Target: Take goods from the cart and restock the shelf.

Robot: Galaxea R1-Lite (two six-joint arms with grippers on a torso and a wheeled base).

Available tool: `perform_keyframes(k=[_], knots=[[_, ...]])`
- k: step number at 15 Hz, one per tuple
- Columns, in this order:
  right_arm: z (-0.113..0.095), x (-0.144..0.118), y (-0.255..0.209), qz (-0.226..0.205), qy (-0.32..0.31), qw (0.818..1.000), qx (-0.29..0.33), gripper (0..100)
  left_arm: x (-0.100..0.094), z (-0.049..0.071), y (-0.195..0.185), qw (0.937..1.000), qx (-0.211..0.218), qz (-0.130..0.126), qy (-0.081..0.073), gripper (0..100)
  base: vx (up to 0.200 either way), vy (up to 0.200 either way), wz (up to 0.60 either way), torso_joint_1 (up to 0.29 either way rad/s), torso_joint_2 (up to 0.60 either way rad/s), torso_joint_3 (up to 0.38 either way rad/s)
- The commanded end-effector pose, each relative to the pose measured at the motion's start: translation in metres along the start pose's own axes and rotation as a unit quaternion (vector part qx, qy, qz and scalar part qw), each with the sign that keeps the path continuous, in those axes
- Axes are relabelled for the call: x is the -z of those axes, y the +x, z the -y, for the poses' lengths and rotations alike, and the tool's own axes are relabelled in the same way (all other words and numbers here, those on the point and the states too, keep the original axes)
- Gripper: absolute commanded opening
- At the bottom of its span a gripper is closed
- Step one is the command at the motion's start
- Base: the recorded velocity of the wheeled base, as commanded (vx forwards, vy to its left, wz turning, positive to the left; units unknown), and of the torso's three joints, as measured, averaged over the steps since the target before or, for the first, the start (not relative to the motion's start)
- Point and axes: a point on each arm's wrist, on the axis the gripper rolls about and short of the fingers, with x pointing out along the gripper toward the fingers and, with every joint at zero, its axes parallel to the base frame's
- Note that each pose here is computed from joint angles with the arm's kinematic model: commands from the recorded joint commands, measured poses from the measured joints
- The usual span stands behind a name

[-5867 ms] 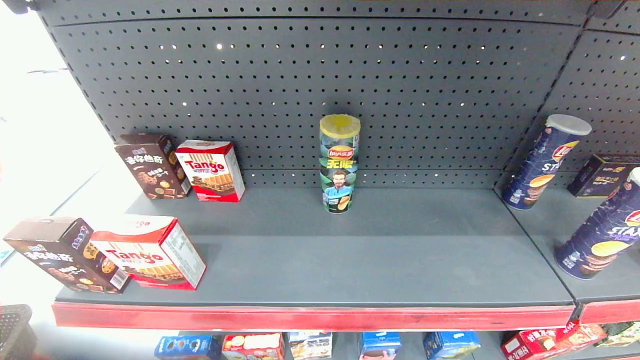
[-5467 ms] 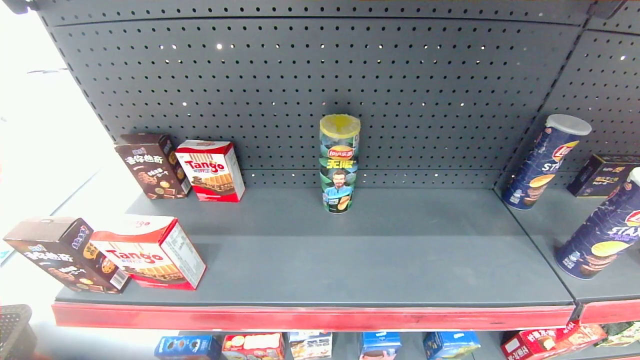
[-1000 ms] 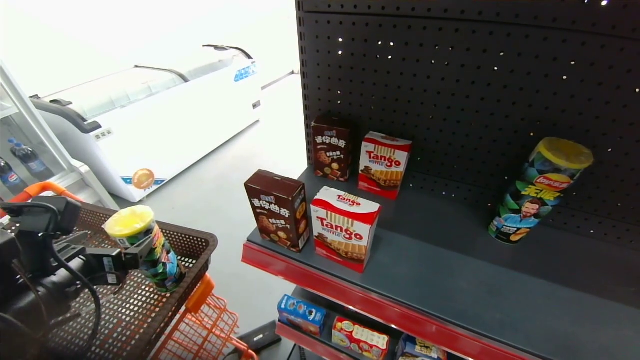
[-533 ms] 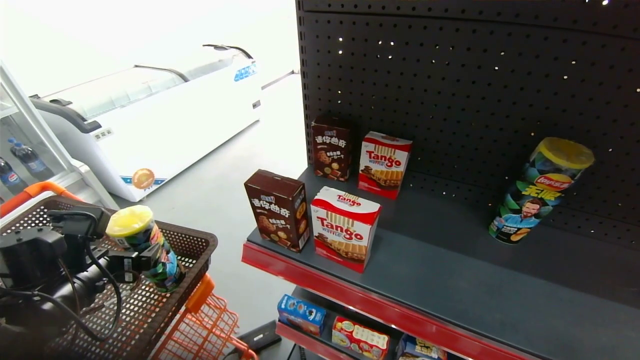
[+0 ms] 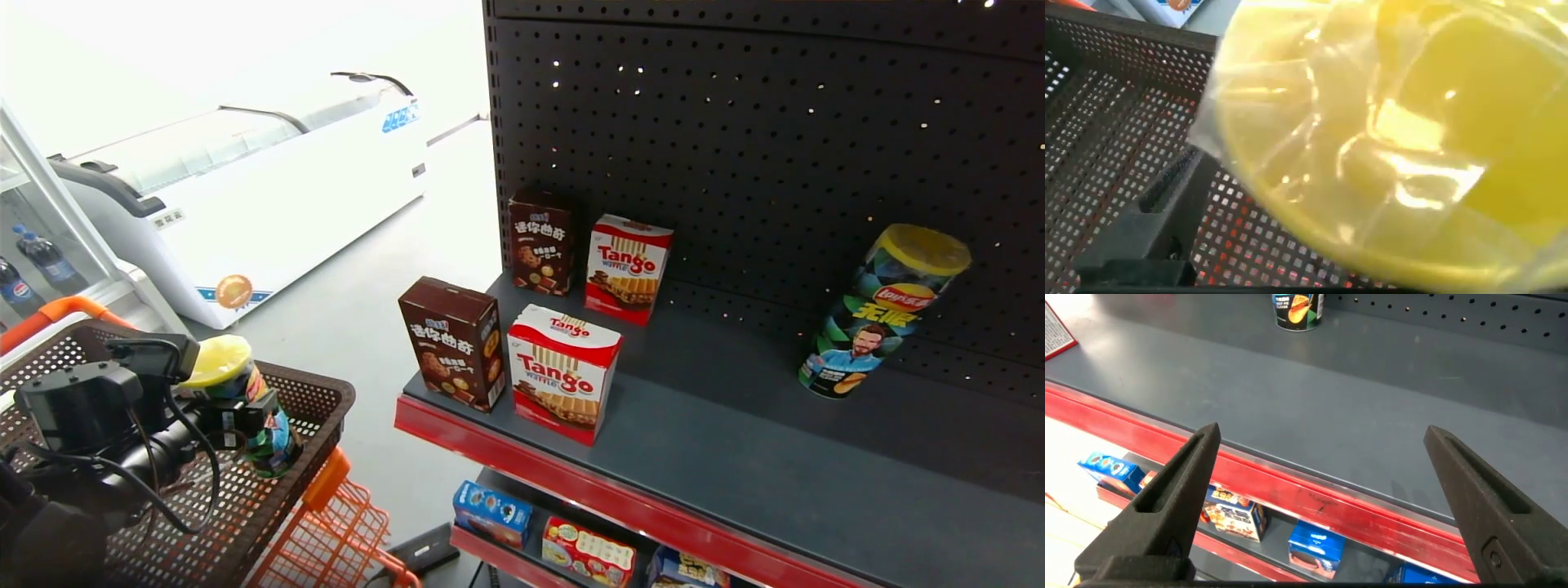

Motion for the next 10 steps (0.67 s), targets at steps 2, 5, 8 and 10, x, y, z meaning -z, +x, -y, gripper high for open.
perform_keyframes(k=[2, 5, 8, 10], knots=[[0.0, 0.0, 0.0, 0.0, 0.0, 1.0, 0.0, 100, 0.004, 0.004, 0.009, 0.9999, 0.005, 0.0, -0.015, 100, 0.0, 0.0, 0.0, 0.0, 0.0, 0.0], [0.0, 0.0, 0.0, 0.0, 0.0, 1.0, 0.0, 100, 0.001, 0.008, 0.012, 0.9998, 0.01, 0.01, -0.015, 0, 0.0, 0.0, 0.0, 0.0, 0.0, 0.0], [0.0, 0.0, 0.0, 0.0, 0.0, 1.0, 0.0, 100, -0.003, 0.014, 0.008, 0.9992, 0.02, 0.029, -0.017, 0, 0.0, 0.0, 0.0, 0.0, 0.0, 0.0], [0.0, 0.0, 0.0, 0.0, 0.0, 1.0, -0.001, 100, -0.019, 0.013, -0.004, 0.9974, 0.018, 0.069, -0.011, 0, 0.0, 0.0, 0.0, 0.0, 0.0, 0.0]])
